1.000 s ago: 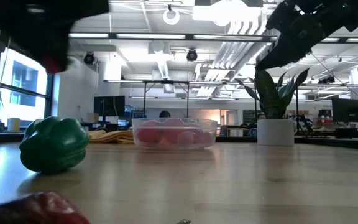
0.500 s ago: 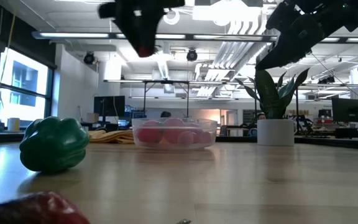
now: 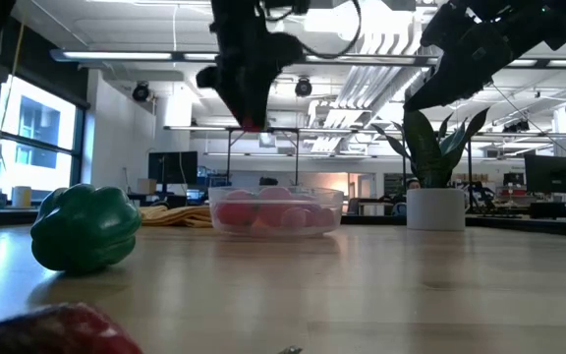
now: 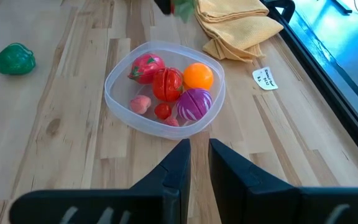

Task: Pick and placing Produce into tupperware
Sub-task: Put the strawberry into the transparent bin

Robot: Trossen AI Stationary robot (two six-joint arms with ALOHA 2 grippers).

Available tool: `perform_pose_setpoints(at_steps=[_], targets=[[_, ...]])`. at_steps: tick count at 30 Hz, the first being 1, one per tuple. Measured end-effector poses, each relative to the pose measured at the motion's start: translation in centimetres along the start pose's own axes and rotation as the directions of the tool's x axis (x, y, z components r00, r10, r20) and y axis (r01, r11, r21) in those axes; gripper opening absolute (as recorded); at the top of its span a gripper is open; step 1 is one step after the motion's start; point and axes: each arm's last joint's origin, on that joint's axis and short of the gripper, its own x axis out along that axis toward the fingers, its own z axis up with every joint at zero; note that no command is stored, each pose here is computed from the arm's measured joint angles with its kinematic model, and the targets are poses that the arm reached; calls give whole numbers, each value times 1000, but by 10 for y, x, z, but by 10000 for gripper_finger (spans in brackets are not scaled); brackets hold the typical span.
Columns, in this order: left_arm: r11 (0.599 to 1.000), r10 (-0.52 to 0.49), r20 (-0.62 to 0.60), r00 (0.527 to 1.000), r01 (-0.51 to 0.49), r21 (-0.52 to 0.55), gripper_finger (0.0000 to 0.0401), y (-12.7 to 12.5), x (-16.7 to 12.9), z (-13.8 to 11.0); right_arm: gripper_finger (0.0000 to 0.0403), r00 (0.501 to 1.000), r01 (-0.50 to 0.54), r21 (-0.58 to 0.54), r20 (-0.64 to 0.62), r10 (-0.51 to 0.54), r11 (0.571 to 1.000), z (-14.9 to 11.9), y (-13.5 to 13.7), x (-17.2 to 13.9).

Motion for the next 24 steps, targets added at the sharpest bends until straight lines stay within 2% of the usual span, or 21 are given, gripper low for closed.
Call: perform_pose_setpoints(at_steps=[12, 24], targets=[[996, -75, -30, 997, 73, -56, 143, 19, 56, -4, 46, 1000, 0, 0, 0, 0, 1000, 0, 0, 0], [992, -112, -5, 994, 111, -51, 143, 20, 87, -17, 46, 1000, 0, 0, 0, 0, 1000, 0, 0, 0]])
